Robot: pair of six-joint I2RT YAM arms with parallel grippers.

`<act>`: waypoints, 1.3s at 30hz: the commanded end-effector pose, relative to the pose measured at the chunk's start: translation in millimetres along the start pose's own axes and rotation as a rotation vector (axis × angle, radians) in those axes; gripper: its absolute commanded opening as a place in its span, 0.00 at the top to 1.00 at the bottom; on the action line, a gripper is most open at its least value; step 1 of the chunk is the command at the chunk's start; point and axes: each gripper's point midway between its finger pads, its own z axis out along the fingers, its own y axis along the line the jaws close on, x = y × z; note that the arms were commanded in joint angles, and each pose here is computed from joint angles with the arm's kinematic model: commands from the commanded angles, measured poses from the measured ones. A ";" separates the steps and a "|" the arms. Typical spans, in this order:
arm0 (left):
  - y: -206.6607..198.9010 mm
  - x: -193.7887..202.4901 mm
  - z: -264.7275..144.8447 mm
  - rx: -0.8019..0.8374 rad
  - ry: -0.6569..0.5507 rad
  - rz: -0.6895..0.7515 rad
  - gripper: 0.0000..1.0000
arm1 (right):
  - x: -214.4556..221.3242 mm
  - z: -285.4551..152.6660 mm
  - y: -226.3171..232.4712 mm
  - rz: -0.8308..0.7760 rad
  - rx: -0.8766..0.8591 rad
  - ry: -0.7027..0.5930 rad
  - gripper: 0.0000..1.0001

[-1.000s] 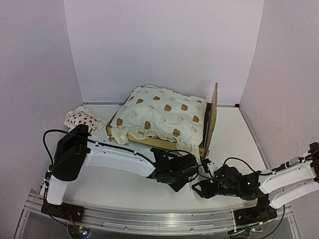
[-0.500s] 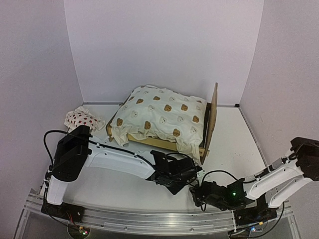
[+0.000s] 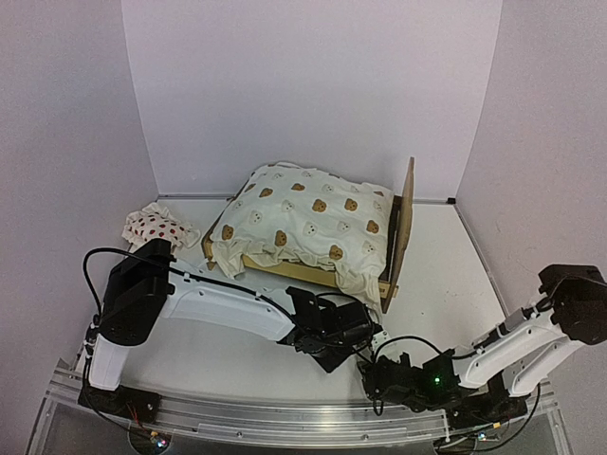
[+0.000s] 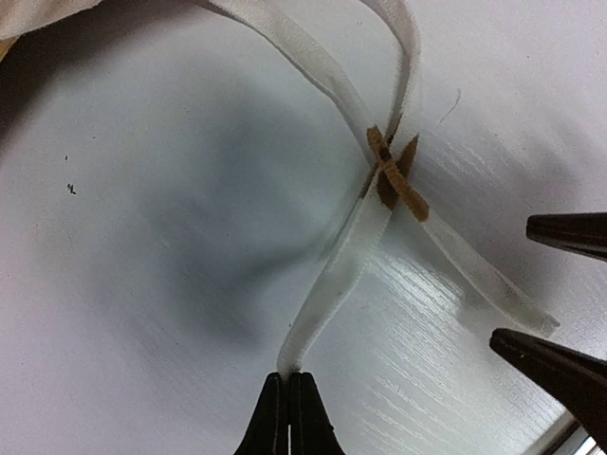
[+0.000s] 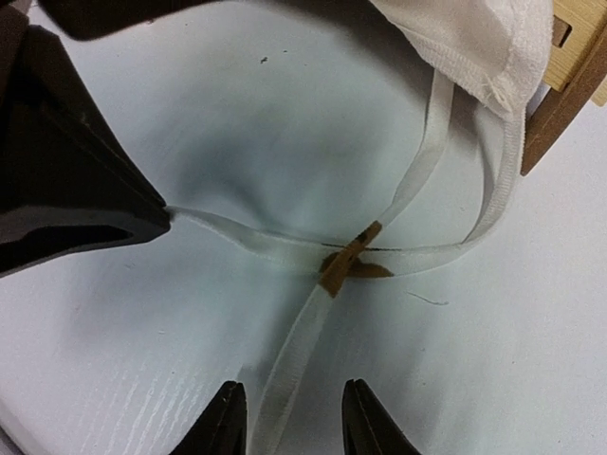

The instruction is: Set up the pet bed

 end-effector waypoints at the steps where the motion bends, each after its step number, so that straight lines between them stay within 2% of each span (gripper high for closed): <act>1: -6.9 -45.2 -36.5 0.080 -0.170 -0.083 1.00 | 3.7 -6.9 9.3 0.018 -0.075 -0.001 0.62; 6: -6.4 -44.0 -37.7 0.086 -0.174 -0.108 1.00 | -10.7 -19.8 -21.8 0.131 -0.019 -0.096 0.59; 10: -6.5 -43.7 -36.0 0.085 -0.169 -0.149 1.00 | -13.2 -26.6 -36.9 0.181 0.013 -0.112 0.56; 16: -7.4 -45.4 -36.3 0.093 -0.162 -0.211 1.00 | -14.6 -25.4 -20.4 0.172 -0.026 -0.074 0.51; 27: -6.2 -40.4 -34.6 0.094 -0.153 -0.249 1.00 | -3.9 -10.0 6.5 0.164 -0.064 -0.021 0.52; 33: -6.4 -39.9 -36.2 0.101 -0.154 -0.261 1.00 | 10.0 -0.1 7.6 0.154 -0.038 0.007 0.59; 39: -5.5 -40.0 -36.6 0.098 -0.156 -0.261 1.00 | 16.5 2.6 10.1 0.117 -0.012 0.010 0.80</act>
